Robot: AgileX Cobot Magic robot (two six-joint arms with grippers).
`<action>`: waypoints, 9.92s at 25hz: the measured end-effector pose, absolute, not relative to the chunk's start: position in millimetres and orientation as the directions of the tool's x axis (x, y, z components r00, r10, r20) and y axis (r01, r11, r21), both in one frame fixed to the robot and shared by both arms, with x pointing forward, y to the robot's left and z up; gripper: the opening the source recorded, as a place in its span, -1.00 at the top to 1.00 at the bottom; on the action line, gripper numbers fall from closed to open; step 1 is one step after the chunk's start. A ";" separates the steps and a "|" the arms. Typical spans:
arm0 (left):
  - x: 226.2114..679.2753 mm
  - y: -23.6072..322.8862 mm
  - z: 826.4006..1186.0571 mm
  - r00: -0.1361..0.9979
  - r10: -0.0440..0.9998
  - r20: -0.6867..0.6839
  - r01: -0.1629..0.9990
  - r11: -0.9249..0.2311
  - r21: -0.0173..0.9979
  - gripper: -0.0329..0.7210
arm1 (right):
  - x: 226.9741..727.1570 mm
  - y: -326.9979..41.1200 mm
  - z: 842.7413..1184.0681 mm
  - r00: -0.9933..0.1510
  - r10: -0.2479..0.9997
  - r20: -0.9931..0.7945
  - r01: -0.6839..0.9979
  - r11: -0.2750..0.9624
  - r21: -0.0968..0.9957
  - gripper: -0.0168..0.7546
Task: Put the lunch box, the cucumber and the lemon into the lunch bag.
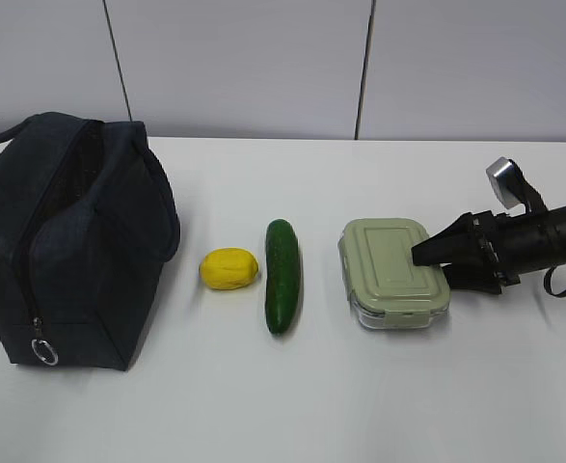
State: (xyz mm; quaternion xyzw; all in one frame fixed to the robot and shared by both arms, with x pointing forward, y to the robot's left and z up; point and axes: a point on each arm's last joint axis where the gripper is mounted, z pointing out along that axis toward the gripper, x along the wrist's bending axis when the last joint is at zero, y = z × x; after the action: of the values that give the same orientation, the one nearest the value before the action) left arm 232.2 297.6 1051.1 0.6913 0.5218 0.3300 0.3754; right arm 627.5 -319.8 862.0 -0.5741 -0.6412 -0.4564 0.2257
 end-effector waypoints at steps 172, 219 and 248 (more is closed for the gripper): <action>587.7 269.2 1053.9 0.301 0.953 -0.036 0.942 -0.291 0.169 0.92 | 642.9 -298.6 865.5 -0.198 0.489 0.849 0.961 -0.076 0.267 -0.06; 599.0 221.2 1115.3 0.326 0.935 0.141 0.870 -0.355 0.341 0.92 | 630.1 -210.9 988.3 -0.447 0.454 0.771 0.869 0.015 0.495 -0.05; 592.1 141.7 1080.8 0.439 0.891 0.116 0.851 -0.454 0.264 0.92 | 614.5 -184.1 1034.4 -0.534 0.382 0.754 0.817 0.005 0.576 -0.05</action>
State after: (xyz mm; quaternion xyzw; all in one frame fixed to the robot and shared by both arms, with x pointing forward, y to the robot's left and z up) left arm 592.1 141.7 1080.8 0.8441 0.5161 0.1195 0.0831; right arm 614.5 -184.1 1034.4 -0.4406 -0.6807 -0.5510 0.1973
